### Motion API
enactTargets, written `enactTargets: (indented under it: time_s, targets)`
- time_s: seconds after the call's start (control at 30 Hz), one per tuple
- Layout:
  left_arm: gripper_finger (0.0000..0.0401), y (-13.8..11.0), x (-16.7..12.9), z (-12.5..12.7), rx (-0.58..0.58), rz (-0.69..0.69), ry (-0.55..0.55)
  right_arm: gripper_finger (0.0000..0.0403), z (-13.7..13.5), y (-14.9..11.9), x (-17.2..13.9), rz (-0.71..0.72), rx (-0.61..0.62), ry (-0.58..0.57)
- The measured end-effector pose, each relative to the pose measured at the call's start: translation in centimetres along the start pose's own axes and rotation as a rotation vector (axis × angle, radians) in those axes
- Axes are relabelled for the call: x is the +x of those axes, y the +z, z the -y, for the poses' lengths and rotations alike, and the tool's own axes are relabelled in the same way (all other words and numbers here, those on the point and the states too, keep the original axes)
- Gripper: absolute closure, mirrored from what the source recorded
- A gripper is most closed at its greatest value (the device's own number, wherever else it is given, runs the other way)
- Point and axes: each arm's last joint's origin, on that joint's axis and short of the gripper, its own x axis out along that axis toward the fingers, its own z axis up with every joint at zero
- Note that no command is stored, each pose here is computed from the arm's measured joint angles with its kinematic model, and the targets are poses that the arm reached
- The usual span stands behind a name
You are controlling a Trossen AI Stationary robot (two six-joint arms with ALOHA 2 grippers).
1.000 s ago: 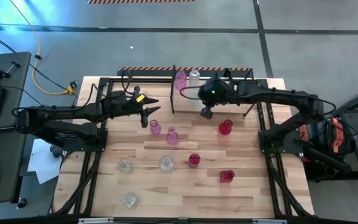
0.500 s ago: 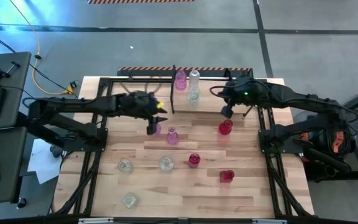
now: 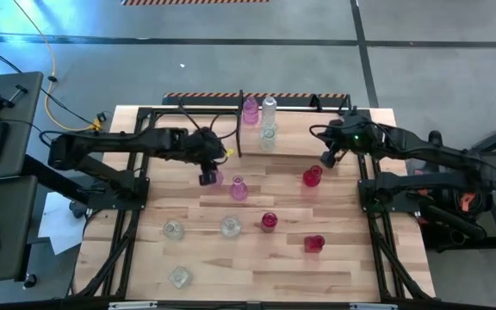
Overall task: Sort vases onto shelf
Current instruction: Align the violet vase with the other violet vase on the shelf
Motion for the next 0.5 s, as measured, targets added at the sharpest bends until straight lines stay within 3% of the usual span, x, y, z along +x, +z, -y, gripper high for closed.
enactTargets:
  time_s: [0.33,0.5]
  targets:
    - [0.0261,-1.7,1.6,-3.0,-0.099,-0.097,-0.027,0.0403,0.2,-1.6,-0.8,0.025,0.033,0.004]
    - [0.0261,-2.5,1.9,-3.6,-0.142,-0.158,-0.154,0.0403,0.3,-1.6,-1.0,0.033,0.036,0.004]
